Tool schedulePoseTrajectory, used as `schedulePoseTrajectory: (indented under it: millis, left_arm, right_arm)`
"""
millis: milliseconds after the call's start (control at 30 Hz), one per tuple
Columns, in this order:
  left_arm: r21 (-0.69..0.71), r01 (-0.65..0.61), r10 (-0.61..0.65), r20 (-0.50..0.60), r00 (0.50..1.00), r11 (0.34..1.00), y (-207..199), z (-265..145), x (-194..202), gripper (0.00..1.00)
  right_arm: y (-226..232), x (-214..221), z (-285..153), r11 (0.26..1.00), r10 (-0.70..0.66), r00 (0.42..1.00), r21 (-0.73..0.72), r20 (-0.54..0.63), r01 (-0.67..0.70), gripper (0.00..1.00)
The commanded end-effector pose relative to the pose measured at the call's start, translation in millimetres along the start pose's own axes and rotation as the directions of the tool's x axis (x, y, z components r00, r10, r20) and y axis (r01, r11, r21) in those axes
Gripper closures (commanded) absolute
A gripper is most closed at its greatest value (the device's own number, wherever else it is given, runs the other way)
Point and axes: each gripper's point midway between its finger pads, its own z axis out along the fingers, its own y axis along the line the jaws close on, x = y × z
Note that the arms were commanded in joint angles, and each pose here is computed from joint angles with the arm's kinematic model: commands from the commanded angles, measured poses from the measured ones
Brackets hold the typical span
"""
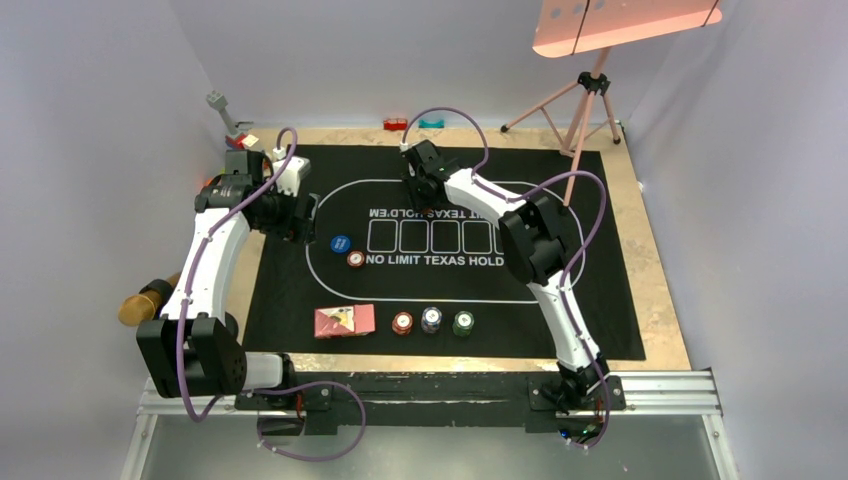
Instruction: Distribute texas hold em gaming equipment
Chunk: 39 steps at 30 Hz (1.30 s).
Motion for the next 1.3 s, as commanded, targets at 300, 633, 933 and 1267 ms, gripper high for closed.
schedulePoseTrajectory:
  millis: [300,633,933,1267]
  left_arm:
    - [-0.020,-0.010,0.011,0.057,0.998,1.000,3,-6,-9,0.00]
    - [-0.033,-0.006,0.008,0.058,0.998,0.999,5,-7,-9,0.00]
    - [-0.036,-0.004,0.006,0.056,0.998,0.999,6,-6,-7,0.00]
    - [-0.042,-0.004,0.006,0.060,0.998,0.999,6,-7,-7,0.00]
  right_arm:
    - [5,-56,-58,1.000,0.010,0.989,-0.022,0.147,-0.007,0.31]
    - [63,-42,-150,0.985,-0.089,0.969,-0.123,0.229,0.120,0.26]
    - [159,97,-180,0.868,-0.328,0.938,-0.357,0.111,0.346,0.17]
    - [188,168,-181,0.796,-0.438,0.898,-0.451,0.028,0.403,0.14]
